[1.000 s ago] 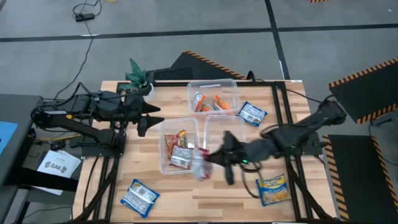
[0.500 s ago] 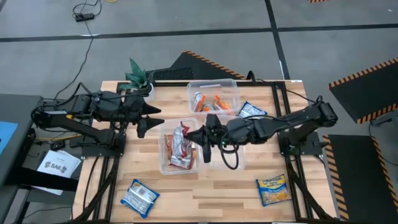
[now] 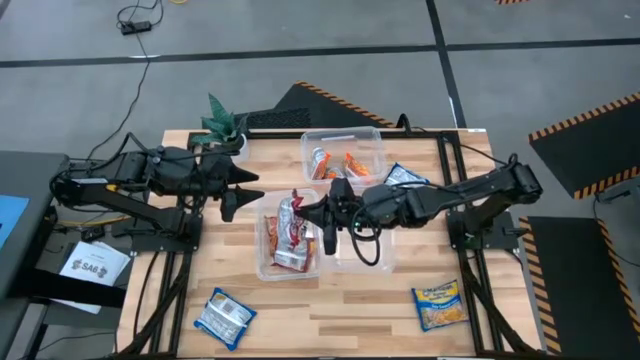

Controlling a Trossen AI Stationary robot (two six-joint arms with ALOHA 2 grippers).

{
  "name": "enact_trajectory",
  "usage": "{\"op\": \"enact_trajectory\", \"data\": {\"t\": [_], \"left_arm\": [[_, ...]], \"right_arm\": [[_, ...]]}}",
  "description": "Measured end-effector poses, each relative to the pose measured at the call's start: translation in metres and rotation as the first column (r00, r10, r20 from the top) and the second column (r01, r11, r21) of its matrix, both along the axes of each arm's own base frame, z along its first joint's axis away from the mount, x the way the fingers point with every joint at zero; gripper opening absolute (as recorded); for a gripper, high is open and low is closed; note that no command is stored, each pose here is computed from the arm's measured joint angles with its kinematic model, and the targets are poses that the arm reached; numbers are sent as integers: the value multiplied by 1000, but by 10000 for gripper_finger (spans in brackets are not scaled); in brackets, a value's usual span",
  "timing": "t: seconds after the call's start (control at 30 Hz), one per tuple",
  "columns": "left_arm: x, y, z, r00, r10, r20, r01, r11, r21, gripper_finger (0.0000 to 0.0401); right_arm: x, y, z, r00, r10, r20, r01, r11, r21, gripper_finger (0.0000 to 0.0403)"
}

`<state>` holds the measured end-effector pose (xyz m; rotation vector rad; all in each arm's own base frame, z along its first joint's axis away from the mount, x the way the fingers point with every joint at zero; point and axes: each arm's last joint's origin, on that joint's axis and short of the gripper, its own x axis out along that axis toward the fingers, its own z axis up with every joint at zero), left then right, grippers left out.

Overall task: Sort Maruchan noodles
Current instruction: Put the red noodle pack into the bottom left transparent bin

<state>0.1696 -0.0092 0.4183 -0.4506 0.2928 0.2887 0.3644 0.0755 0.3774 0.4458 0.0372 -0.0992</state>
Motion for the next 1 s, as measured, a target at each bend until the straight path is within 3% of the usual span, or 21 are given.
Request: {"op": "enact_trajectory", "data": {"t": [0.23,0.43,0.83,1.0], "left_arm": [[0,1,0,1000,28,1,-28,1000,11,263],[0,1,0,999,38,2,-38,999,14,263],[0,2,0,998,69,4,-69,997,24,263],[0,2,0,998,69,4,-69,997,24,263]], "right_arm": [[1,-9,-1,999,-51,-10,51,999,0,4],[2,-18,-11,986,-129,-101,127,991,-31,4],[1,-17,-14,984,-117,-132,113,993,-39,6],[1,-17,-13,985,-118,-123,118,993,-6,33]]}}
